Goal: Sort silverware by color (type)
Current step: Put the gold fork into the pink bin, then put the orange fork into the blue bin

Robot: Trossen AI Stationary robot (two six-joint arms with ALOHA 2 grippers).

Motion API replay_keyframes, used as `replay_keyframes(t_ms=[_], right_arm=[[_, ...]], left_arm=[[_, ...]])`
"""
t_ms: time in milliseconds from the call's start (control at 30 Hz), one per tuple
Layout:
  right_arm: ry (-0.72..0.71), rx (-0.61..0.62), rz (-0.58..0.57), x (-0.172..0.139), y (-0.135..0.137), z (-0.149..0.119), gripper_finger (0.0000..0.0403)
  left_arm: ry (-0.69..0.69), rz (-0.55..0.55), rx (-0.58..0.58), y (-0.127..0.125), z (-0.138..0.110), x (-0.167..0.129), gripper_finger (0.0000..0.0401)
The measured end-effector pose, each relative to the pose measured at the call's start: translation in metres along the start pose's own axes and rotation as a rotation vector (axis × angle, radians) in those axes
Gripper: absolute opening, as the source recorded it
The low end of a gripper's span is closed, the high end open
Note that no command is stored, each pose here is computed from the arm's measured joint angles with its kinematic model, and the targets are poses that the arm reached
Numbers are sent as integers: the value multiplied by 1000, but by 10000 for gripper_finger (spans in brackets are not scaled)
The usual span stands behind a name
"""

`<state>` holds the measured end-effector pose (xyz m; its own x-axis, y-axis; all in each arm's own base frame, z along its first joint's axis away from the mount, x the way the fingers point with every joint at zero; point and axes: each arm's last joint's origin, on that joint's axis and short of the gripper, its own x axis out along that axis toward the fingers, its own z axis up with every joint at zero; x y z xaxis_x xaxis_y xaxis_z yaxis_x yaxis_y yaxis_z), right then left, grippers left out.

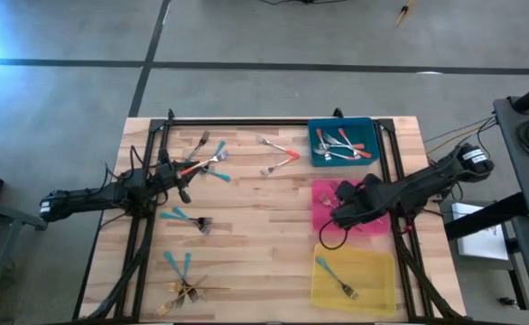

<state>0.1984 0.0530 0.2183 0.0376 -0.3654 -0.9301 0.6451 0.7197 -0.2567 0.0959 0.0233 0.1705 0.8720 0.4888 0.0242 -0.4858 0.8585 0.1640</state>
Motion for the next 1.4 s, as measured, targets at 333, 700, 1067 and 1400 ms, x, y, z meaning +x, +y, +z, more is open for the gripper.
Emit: replay_keyframes(t_ms=[333,700,1067,1400], right_arm=[[-58,30,95,-18,3,10,81],[-472,-254,401,-54,52,76,77],[-481,-730,171,-14,83,162,90],[-181,-630,184,49,52,216,91]], left_arm=[[0,0,0,0,0,0,64],[0,0,0,0,0,0,64],[0,0,0,0,0,0,64],[0,0,0,0,0,0,64]])
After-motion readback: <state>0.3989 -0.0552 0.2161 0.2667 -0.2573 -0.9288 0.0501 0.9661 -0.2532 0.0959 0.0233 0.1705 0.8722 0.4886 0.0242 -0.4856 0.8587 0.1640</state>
